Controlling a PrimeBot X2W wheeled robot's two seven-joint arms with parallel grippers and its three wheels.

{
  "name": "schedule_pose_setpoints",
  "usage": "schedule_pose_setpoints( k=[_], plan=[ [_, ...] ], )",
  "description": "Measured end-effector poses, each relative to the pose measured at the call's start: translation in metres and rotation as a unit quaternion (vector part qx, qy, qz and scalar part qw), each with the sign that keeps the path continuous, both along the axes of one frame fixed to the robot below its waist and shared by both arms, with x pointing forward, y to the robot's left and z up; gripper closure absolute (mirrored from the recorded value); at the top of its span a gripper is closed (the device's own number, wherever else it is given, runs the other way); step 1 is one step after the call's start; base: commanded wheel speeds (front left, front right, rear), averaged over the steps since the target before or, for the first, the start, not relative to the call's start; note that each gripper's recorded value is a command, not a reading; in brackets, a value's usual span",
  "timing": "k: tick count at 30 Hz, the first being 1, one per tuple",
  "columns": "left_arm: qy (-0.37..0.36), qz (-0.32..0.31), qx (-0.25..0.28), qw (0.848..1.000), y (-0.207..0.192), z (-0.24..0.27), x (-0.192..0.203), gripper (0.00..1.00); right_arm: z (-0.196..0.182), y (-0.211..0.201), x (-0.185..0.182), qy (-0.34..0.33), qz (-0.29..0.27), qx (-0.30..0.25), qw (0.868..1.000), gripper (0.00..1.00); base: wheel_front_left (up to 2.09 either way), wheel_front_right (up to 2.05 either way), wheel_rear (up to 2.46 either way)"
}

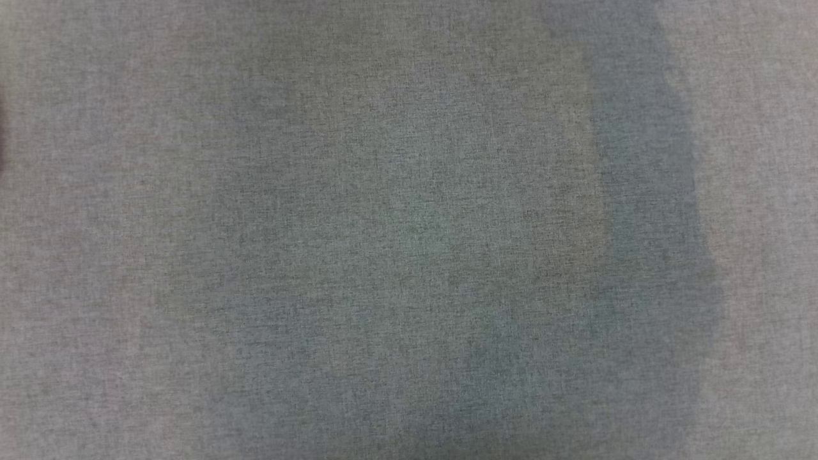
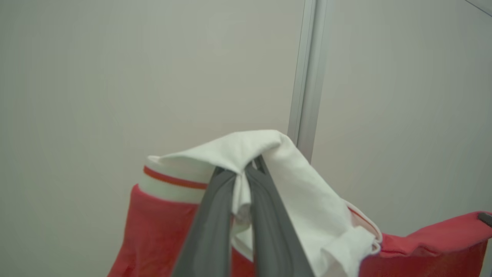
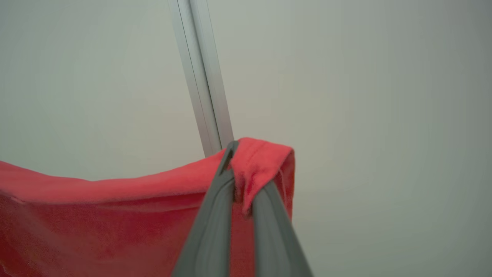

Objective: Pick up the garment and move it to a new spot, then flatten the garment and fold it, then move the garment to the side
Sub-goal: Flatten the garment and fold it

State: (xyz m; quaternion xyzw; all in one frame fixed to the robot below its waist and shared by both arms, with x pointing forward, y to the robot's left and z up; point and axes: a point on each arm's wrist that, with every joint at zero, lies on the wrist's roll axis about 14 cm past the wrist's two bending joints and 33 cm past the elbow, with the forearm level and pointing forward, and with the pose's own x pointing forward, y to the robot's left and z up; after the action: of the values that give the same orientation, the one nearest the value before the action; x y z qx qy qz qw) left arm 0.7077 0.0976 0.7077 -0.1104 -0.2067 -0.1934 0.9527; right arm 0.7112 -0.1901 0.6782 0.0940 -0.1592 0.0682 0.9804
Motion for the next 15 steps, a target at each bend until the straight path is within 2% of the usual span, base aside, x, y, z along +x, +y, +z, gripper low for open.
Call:
schedule_pose_setpoints(
  k=[7, 12, 15],
  plan=[
    [0.101, 0.003, -0.002, 0.995, 0.016, -0.101, -0.018, 1.0, -0.098, 0.008, -0.021, 0.089, 0.014, 0.0, 0.996, 1.0, 0.0, 0.0, 0.0],
    [0.14, 0.016, -0.027, 0.99, 0.04, -0.146, -0.049, 1.0, -0.165, 0.019, -0.06, 0.157, 0.034, 0.022, 0.987, 1.0, 0.0, 0.0, 0.0],
    [0.175, 0.023, -0.038, 0.984, 0.049, -0.181, -0.08, 1.0, -0.192, 0.024, -0.087, 0.185, 0.045, 0.03, 0.981, 1.0, 0.0, 0.0, 0.0]
  ],
)
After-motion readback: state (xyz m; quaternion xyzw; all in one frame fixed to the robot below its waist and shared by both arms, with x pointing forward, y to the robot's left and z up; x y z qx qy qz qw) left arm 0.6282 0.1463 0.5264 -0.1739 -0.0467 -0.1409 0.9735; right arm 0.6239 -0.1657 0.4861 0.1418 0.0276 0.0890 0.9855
